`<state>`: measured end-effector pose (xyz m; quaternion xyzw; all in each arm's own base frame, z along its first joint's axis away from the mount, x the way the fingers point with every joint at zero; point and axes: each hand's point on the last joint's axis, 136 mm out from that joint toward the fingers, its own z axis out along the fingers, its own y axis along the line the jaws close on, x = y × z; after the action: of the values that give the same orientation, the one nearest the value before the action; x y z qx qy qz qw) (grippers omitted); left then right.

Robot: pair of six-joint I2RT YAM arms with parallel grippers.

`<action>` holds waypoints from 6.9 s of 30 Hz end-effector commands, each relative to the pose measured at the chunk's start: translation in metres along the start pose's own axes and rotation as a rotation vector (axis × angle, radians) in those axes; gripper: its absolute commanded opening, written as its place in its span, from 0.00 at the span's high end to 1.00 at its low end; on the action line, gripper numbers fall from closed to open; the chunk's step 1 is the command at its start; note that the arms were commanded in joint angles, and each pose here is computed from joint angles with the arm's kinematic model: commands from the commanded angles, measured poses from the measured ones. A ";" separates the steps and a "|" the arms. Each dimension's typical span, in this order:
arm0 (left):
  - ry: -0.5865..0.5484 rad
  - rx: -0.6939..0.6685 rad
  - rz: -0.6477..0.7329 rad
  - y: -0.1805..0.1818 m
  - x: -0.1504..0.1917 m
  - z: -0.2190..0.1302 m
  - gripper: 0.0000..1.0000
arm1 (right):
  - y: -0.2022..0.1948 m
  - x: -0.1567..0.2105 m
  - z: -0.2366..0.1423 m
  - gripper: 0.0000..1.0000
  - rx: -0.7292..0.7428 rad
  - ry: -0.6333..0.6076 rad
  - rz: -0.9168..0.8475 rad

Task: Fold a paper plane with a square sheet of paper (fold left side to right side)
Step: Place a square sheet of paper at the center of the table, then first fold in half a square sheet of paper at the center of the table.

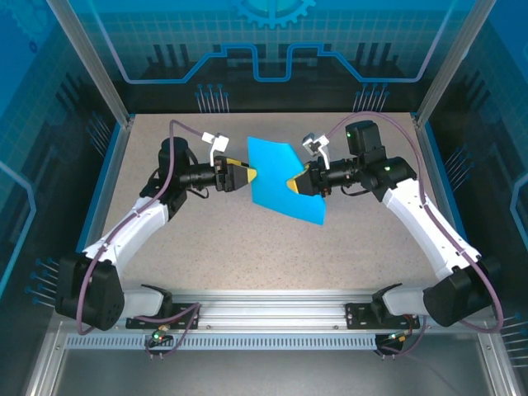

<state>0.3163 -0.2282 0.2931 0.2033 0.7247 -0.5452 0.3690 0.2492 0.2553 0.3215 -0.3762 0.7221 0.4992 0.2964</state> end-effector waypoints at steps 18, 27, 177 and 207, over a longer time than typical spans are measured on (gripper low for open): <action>0.067 0.106 0.087 -0.034 0.007 0.010 0.97 | -0.044 0.013 -0.014 0.61 0.182 -0.007 0.072; 0.123 -0.042 -0.104 0.017 0.046 0.017 0.98 | -0.111 0.047 -0.043 0.29 0.576 0.052 0.197; 0.679 -0.675 -0.591 0.174 0.218 0.109 0.58 | -0.225 0.189 -0.009 0.54 0.978 0.183 0.773; 0.724 -0.753 -0.583 0.184 0.228 0.101 0.63 | -0.207 0.182 -0.058 0.18 1.031 -0.067 0.775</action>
<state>0.3427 -0.2964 0.0195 0.0275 0.9630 -0.2680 0.0119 0.3203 0.1172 0.0892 0.1082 0.9459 0.1737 0.2517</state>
